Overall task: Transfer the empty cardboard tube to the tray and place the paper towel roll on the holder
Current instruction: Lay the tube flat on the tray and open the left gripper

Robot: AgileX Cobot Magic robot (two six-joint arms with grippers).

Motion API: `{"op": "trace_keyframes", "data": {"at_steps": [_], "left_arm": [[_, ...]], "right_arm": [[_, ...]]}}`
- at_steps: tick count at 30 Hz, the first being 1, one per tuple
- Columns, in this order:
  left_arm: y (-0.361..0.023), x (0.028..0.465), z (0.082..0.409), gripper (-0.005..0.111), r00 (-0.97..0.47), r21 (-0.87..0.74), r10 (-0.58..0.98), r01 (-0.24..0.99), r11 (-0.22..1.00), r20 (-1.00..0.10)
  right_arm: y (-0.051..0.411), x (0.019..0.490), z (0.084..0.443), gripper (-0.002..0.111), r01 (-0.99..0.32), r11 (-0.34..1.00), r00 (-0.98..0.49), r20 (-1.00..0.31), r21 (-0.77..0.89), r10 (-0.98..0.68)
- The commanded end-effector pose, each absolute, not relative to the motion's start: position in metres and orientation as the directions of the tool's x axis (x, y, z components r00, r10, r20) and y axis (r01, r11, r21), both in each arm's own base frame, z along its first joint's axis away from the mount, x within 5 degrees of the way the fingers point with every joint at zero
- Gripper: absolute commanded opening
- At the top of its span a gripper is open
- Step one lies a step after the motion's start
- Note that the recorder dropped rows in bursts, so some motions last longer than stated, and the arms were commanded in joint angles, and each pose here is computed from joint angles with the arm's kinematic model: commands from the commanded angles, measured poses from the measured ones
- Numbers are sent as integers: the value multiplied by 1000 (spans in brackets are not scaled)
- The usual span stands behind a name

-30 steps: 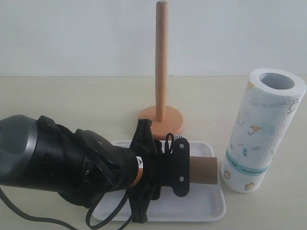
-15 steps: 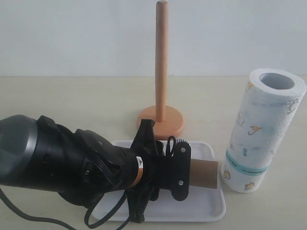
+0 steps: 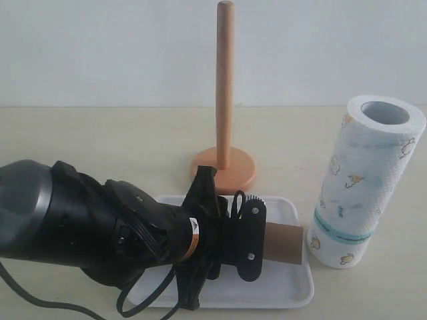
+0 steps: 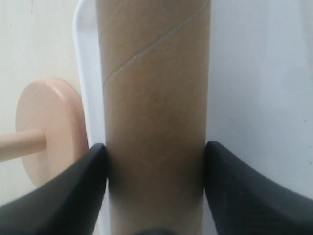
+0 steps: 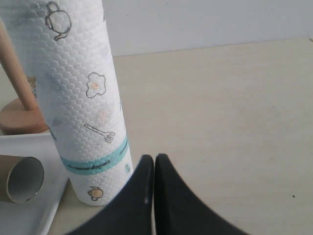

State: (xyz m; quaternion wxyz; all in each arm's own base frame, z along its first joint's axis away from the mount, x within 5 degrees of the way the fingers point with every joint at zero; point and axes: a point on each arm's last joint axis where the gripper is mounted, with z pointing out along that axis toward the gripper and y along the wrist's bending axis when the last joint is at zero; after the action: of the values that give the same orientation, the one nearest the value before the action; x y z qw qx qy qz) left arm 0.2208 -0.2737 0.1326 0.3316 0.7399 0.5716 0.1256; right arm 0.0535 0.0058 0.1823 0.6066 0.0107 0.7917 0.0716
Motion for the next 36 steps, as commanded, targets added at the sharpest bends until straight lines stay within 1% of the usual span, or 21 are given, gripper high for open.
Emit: {"op": "trace_keyframes", "data": {"at_steps": [1, 8, 13, 20, 24, 25, 27, 30, 32, 33, 36], "left_arm": [[-277, 219, 133, 4, 316, 628, 926, 769, -123, -206], [-276, 219, 132, 4, 363, 636, 917, 751, -181, -168], [-276, 219, 131, 4, 357, 632, 918, 754, -176, -171], [-275, 219, 119, 4, 331, 607, 929, 777, -169, -164], [-275, 219, 119, 4, 328, 608, 931, 776, -170, -159], [-275, 219, 119, 6, 325, 611, 933, 774, -168, -154], [-274, 219, 119, 14, 324, 612, 934, 773, -168, -152], [-274, 220, 119, 31, 322, 613, 935, 772, -167, -150], [-274, 220, 119, 41, 322, 615, 935, 771, -168, -148], [-274, 220, 119, 44, 322, 615, 935, 771, -168, -148], [-274, 220, 119, 49, 322, 615, 935, 771, -168, -148]], "right_arm": [[5, 53, 183, 0, -66, 990, -254, -962, 124, 103], [5, 53, 183, 0, -66, 990, -254, -962, 124, 103], [5, 53, 183, 0, -66, 990, -254, -962, 124, 103], [5, 53, 183, 0, -66, 990, -254, -962, 124, 103], [5, 53, 183, 0, -66, 990, -254, -962, 124, 103], [5, 53, 183, 0, -66, 990, -254, -962, 124, 103], [5, 53, 183, 0, -66, 990, -254, -962, 124, 103], [5, 53, 183, 0, -66, 990, -254, -962, 124, 103], [5, 53, 183, 0, -66, 990, -254, -962, 124, 103], [5, 53, 183, 0, -66, 990, -254, -962, 124, 103], [5, 53, 183, 0, -66, 990, -254, -962, 124, 103]]}}
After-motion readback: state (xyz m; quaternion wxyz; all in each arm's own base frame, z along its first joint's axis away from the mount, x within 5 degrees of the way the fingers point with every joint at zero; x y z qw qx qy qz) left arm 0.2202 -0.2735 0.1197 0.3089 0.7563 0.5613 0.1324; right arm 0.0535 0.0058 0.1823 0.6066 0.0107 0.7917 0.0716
